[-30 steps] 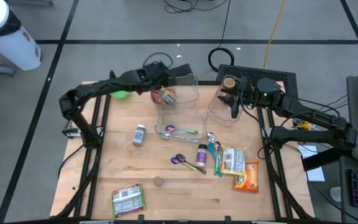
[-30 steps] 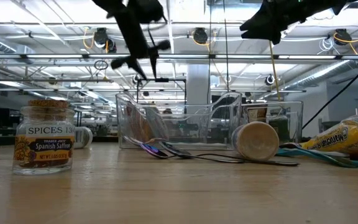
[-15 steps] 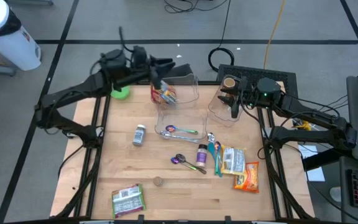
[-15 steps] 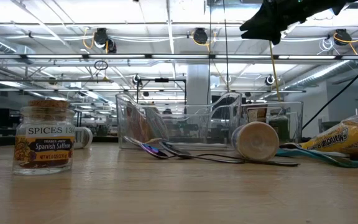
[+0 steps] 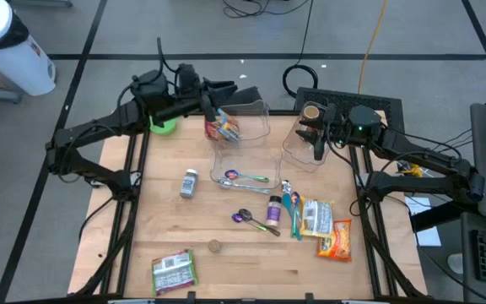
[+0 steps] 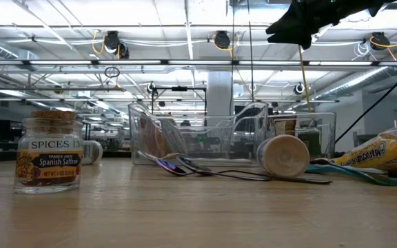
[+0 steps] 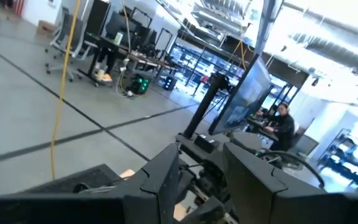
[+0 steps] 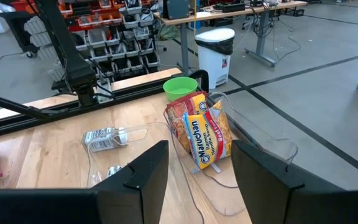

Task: Pick & Place Food Item
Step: Put the left green spoon into the bottom transparent bin

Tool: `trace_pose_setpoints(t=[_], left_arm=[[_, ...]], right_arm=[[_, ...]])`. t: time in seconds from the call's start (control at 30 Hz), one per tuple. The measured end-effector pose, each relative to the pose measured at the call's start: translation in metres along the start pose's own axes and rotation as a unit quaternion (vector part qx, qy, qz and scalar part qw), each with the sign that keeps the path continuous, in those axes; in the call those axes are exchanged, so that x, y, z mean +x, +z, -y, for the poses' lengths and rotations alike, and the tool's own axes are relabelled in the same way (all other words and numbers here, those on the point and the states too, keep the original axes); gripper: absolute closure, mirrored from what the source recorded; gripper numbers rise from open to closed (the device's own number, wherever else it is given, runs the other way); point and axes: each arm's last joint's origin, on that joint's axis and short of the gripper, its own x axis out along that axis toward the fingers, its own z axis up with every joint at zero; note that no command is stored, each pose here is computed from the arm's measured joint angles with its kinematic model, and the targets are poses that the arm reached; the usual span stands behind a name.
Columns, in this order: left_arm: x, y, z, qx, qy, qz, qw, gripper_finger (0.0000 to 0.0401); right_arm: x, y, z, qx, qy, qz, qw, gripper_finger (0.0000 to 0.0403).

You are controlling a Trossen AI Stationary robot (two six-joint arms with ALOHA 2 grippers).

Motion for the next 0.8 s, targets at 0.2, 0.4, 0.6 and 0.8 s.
trace_pose_setpoints(t=[0.2, 0.4, 0.6, 0.8], left_arm=[[0.0024, -0.0024, -0.0011, -0.003, 0.003, -0.005, 1.0, 0.027], [0.0026, -0.0029, -0.0014, -0.004, 0.003, -0.006, 1.0, 0.0269], [0.0028, -0.0034, -0.0013, -0.003, 0.003, -0.007, 1.0, 0.027], [0.0028, -0.0035, -0.0013, -0.003, 0.003, -0.007, 1.0, 0.0269]], right_arm=[[0.0, 0.0, 0.0, 0.0, 0.0, 0.0, 1.0, 0.0236], [0.0, 0.0, 0.0, 0.0, 0.0, 0.0, 1.0, 0.0236], [0.0, 0.0, 0.0, 0.0, 0.0, 0.0, 1.0, 0.0236], [0.0, 0.0, 0.0, 0.0, 0.0, 0.0, 1.0, 0.0236]])
